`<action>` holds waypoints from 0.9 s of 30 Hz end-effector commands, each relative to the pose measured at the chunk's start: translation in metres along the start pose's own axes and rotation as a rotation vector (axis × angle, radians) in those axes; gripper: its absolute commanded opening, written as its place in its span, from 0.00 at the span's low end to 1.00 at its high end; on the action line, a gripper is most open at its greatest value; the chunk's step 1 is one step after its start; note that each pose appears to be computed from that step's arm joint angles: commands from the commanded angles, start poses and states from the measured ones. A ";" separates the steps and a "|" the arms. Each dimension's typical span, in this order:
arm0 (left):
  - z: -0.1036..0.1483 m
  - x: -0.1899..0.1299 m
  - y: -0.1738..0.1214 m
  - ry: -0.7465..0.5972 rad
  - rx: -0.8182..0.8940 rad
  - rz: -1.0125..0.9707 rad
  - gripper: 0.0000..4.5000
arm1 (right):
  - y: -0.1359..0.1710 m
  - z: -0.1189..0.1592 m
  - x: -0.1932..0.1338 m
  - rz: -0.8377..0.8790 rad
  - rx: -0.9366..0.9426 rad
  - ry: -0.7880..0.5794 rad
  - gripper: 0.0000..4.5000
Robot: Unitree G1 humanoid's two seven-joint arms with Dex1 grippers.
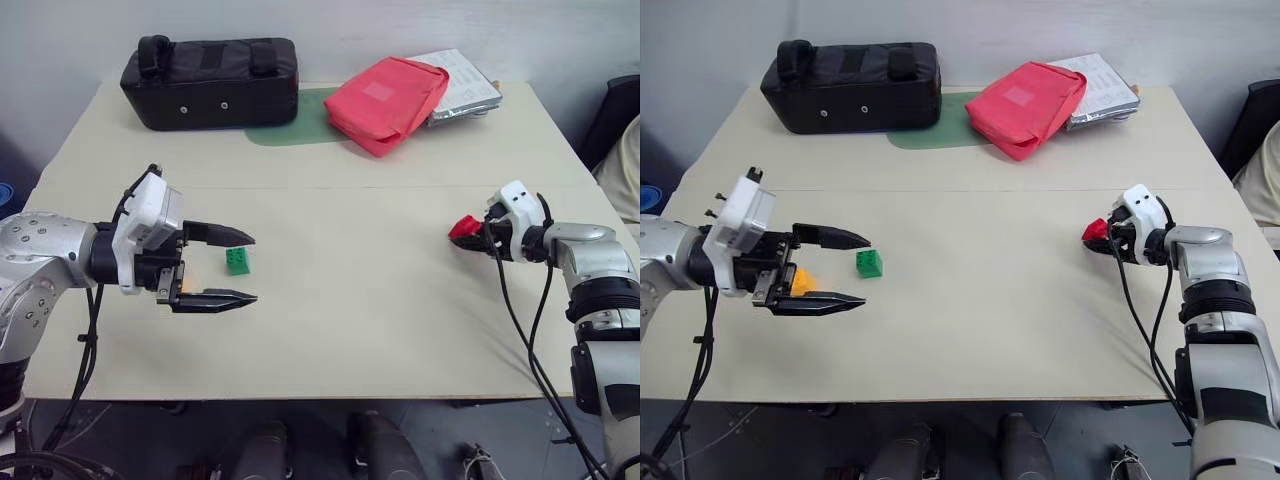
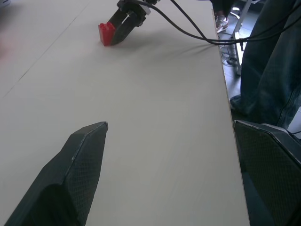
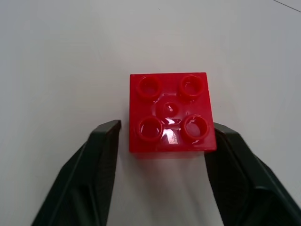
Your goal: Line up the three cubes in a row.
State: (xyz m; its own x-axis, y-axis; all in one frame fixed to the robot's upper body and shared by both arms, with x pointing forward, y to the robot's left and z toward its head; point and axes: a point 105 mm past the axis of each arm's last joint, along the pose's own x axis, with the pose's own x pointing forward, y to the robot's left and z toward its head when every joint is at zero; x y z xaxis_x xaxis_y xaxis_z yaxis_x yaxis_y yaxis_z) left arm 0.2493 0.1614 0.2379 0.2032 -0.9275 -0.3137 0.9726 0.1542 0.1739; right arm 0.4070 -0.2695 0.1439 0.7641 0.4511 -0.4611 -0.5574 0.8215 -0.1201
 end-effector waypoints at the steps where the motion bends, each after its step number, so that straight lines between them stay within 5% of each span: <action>1: 0.004 0.002 -0.004 0.005 0.033 -0.032 1.00 | -0.001 0.019 -0.007 0.015 -0.042 -0.062 0.33; 6: 0.004 0.009 -0.011 -0.001 0.036 -0.089 1.00 | 0.018 0.033 -0.017 0.146 -0.143 -0.138 0.33; 9: 0.004 0.012 -0.018 0.009 0.035 -0.144 1.00 | 0.057 0.041 -0.033 0.369 -0.306 -0.185 0.33; 15: 0.001 0.019 -0.035 0.050 0.040 -0.284 1.00 | 0.131 0.007 -0.064 0.700 -0.565 -0.070 0.33; 27: 0.000 0.026 -0.038 0.058 0.067 -0.333 1.00 | 0.144 -0.028 -0.059 0.664 -0.601 -0.057 0.33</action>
State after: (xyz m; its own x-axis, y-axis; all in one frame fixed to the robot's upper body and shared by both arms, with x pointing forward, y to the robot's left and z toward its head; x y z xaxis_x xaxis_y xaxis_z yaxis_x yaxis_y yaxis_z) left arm 0.2202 0.1329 0.2202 -0.1108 -0.9080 -0.4040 0.9846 -0.1557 0.0800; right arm 0.2692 -0.1904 0.1250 0.2082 0.7963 -0.5679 -0.9659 0.0761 -0.2474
